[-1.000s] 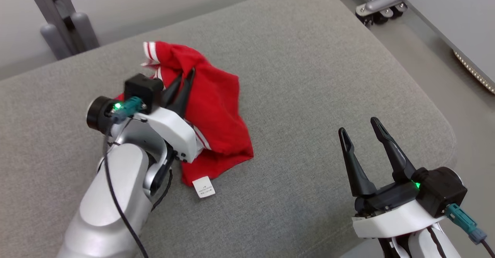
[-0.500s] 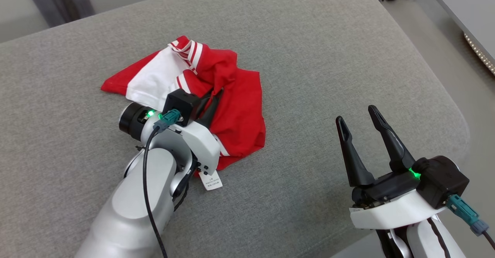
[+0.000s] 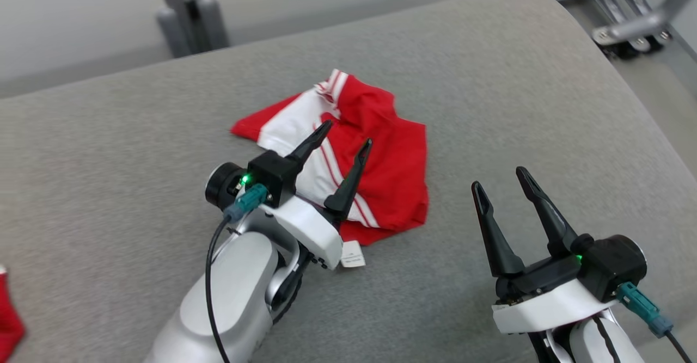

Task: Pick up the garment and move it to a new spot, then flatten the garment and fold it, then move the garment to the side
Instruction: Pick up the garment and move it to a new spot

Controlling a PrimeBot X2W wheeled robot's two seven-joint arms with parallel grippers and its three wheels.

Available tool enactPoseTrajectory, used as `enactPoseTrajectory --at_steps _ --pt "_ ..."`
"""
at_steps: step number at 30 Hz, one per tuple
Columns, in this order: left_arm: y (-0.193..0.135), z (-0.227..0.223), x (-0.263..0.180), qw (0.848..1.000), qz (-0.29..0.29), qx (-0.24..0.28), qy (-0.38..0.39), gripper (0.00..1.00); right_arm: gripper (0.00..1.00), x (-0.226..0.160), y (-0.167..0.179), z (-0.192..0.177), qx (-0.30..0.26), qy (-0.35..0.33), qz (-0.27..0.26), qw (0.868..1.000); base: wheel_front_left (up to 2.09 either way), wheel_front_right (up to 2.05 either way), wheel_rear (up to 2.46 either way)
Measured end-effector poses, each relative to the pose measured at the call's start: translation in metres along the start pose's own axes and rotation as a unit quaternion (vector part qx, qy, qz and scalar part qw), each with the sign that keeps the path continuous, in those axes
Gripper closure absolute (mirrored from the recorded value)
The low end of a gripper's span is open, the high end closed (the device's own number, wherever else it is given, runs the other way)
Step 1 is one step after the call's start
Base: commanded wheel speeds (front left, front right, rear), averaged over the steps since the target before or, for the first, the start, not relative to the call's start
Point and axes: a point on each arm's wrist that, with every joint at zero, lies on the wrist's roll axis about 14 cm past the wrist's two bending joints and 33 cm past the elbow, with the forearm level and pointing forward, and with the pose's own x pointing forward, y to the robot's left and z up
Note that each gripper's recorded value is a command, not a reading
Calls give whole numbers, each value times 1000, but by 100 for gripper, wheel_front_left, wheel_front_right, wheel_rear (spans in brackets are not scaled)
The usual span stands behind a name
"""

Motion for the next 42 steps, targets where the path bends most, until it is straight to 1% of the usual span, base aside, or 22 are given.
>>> enactPoseTrajectory --at_steps 2,5,9,12,14,17,21,24,30,32,37,42 --pt "6 12 -12 999 25 5 -19 0 0 2 9 0 8 -1 14 1000 0 0 0" --pt "24 23 -36 996 79 8 -40 0 0 4 24 1 17 -5 35 999 0 0 0" --pt "53 32 -80 986 159 14 -56 0 0 5 39 4 25 -11 57 998 0 0 0" --pt "69 41 -113 974 214 14 -75 0 0 3 51 4 30 -11 73 997 0 0 0" --pt "80 47 -138 963 253 14 -88 0 0 2 54 5 41 -12 76 996 0 0 0" --pt "90 49 -173 948 303 14 -99 0 0 -1 58 7 41 -15 81 996 0 0 0" --pt "97 56 -209 929 351 16 -119 0 0 -3 61 9 38 -18 86 995 0 0 0" --pt "96 59 -232 918 375 23 -128 0 0 -7 61 9 35 -17 86 996 0 0 0" --pt "90 49 -271 900 417 20 -128 0 0 -20 53 4 29 -8 74 997 0 0 0" --pt "88 47 -279 896 425 26 -126 0 0 -25 50 2 28 -4 70 997 0 0 0" --pt "85 34 -292 891 439 19 -113 0 0 -32 48 -1 24 0 68 997 0 0 0" --pt "82 26 -292 894 435 16 -102 0 0 -33 48 -1 24 1 68 997 0 0 0"
